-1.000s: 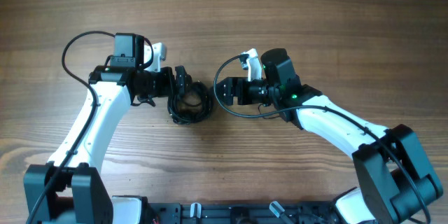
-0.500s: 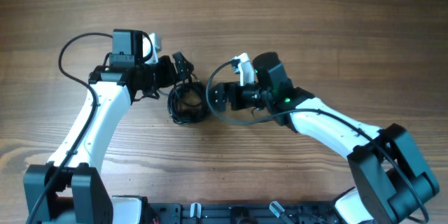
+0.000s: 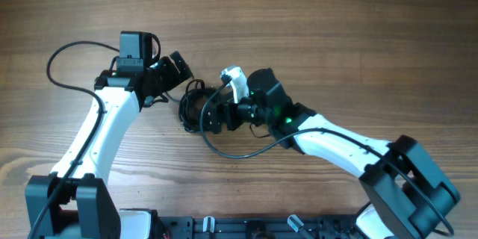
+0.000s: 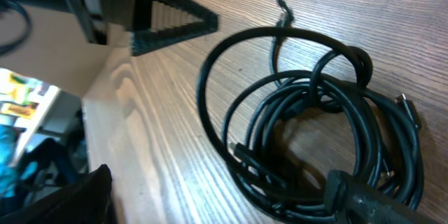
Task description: Untangle cables
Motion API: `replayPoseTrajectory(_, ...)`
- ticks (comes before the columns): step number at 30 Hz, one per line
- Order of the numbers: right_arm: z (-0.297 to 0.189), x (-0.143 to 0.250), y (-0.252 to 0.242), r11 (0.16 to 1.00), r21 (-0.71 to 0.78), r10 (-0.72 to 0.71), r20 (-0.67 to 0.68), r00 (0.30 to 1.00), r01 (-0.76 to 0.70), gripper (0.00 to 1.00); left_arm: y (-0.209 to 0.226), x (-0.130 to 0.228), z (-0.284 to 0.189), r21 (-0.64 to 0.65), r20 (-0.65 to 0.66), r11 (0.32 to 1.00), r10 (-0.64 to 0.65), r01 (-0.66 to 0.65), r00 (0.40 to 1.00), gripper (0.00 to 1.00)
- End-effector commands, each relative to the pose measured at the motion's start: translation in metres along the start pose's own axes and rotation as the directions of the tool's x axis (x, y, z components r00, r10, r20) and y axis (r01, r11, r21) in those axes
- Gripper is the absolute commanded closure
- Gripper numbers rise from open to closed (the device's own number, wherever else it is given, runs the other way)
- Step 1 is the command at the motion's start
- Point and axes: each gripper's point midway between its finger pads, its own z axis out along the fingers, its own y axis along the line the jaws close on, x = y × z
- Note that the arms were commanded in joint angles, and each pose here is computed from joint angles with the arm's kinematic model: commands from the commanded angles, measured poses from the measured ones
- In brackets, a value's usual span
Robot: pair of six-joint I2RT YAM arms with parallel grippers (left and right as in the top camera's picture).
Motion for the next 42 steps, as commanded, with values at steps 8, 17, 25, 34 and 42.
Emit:
replayPoseTrajectory(8,0.036,0.002,-0.018,0.996,0.05,-0.074,0.074,0.995,0.07,0.1,0.014,-0.009,-0.001,-0.072,0.059,0.992,-0.102,0.106,0.993,0.0)
replayPoseTrajectory(17,0.031,-0.013,-0.032,0.997,0.058,-0.059,0.118,0.991,0.052,0.96,0.014,-0.008,-0.001,-0.073,0.057,0.992,-0.102,0.106,0.993,0.0)
replayPoseTrajectory(25,-0.003,0.004,-0.054,0.984,0.13,0.127,-0.007,0.992,-0.125,0.96,0.014,-0.008,-0.001,-0.074,0.057,0.992,-0.102,0.106,0.993,0.0)
replayPoseTrajectory(34,-0.012,0.044,-0.052,0.952,0.127,0.299,-0.169,0.939,-0.28,0.95,0.016,-0.006,-0.001,-0.082,0.048,0.991,-0.102,0.106,0.994,0.0)
replayPoseTrajectory(42,-0.026,0.081,-0.065,0.904,0.24,0.412,-0.272,0.87,-0.354,0.96,0.016,-0.005,-0.001,-0.085,0.045,0.991,-0.103,0.106,0.994,0.0)
